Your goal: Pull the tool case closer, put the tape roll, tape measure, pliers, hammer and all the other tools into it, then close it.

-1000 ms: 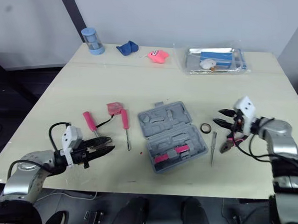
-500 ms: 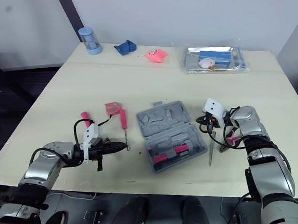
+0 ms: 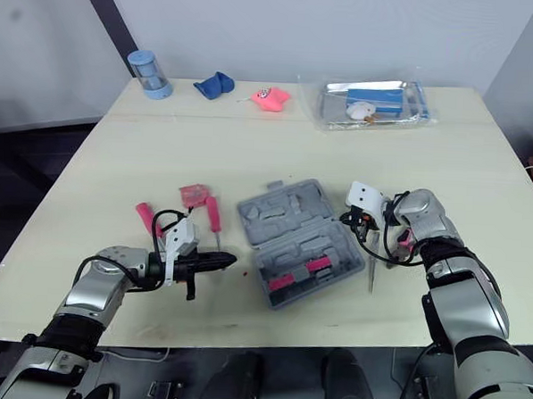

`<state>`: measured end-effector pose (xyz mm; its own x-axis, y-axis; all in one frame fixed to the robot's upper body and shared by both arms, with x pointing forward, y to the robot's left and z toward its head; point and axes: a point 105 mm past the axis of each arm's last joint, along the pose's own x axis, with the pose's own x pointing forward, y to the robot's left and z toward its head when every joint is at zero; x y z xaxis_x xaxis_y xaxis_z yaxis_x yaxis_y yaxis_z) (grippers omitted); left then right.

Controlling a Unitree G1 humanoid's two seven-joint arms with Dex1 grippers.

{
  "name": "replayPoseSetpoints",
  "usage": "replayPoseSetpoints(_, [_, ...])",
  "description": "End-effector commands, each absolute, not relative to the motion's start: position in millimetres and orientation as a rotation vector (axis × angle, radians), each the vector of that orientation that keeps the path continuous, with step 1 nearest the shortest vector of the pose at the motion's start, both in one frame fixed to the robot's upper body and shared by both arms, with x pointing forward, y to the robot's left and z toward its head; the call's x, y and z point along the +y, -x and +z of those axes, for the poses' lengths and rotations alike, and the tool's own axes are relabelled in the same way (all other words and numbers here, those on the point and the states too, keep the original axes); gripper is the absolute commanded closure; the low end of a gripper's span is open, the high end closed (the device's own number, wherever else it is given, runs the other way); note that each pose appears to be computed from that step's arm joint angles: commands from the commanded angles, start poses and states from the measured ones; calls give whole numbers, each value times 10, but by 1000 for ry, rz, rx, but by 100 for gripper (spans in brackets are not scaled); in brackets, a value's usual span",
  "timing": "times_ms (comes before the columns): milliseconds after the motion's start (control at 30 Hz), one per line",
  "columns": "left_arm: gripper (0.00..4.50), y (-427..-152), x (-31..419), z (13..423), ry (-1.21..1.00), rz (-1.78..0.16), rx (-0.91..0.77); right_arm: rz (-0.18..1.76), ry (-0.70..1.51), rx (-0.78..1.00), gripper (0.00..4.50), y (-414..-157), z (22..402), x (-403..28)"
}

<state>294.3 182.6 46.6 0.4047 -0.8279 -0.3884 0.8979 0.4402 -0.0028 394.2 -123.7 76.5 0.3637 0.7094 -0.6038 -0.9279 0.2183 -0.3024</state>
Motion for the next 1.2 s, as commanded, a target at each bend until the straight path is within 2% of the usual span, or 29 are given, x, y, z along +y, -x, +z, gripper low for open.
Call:
replayPoseSetpoints(33, [450,-2976,1792,489,-237,-1105,340,1180,707,326,446,-3978,858,-1152])
replayPoseSetpoints(733, [450,-3119,1604,381,-238,-1136,356,1216,692,319,446,-3940,819,-1079])
replayPoseSetpoints(1200, [450,-3132,1508,395,-221,-1145,339,1365,609,377,446,-3731,761,-1005])
